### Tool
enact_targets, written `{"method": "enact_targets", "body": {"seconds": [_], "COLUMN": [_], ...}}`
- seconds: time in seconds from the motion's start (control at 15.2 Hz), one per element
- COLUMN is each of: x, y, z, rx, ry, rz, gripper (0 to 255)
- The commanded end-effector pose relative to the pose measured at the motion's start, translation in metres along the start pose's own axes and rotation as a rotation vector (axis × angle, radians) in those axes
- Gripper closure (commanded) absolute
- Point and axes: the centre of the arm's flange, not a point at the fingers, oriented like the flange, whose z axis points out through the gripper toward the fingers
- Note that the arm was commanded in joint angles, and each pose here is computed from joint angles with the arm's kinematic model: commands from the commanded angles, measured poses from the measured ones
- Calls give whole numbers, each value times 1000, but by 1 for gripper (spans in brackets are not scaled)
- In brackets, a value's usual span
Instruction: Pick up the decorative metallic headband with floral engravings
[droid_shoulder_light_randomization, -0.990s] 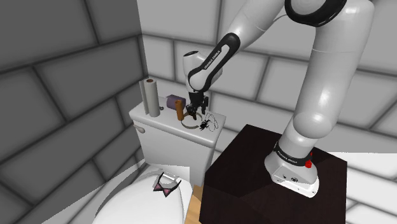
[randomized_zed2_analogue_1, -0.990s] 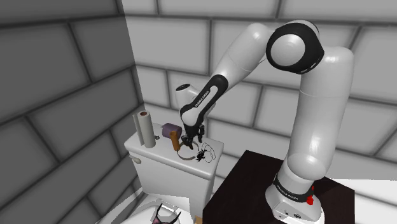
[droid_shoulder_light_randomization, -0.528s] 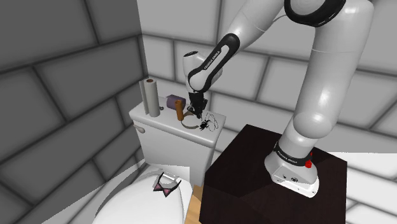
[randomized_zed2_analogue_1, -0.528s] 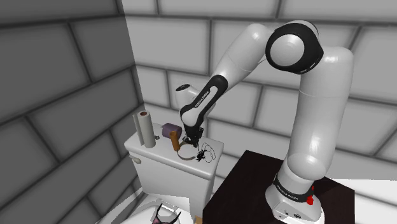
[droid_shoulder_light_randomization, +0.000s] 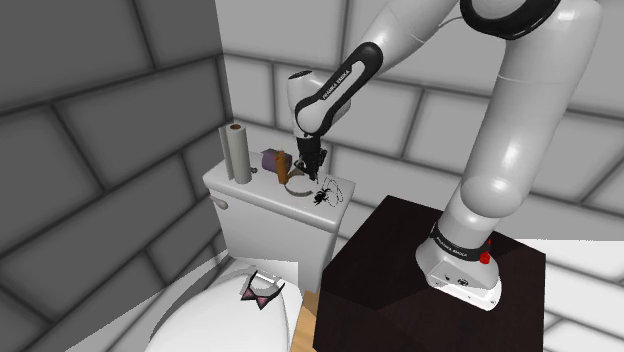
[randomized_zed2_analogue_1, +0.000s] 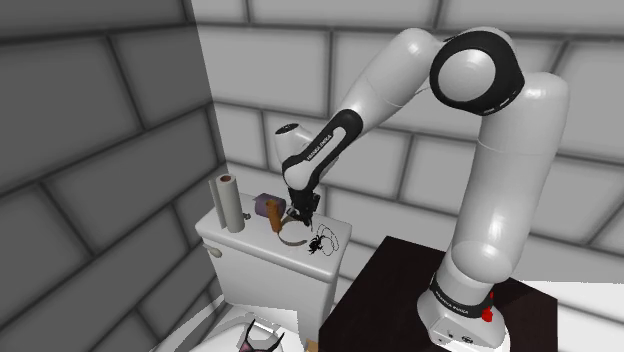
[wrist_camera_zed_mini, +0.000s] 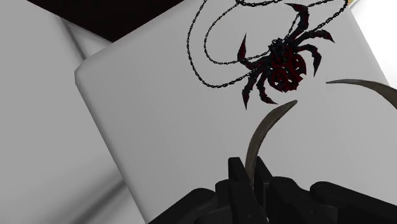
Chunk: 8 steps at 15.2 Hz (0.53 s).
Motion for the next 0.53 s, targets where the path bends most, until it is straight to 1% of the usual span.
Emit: {"method": "enact_targets", "body": {"seconds": [0.0, 0.46], "x": [-2, -7], "y": [1, 4], "z": [-12, -48], "rx": [0, 0], "ry": [0, 0], "rz": [0, 0], "gripper": [255, 255]}}
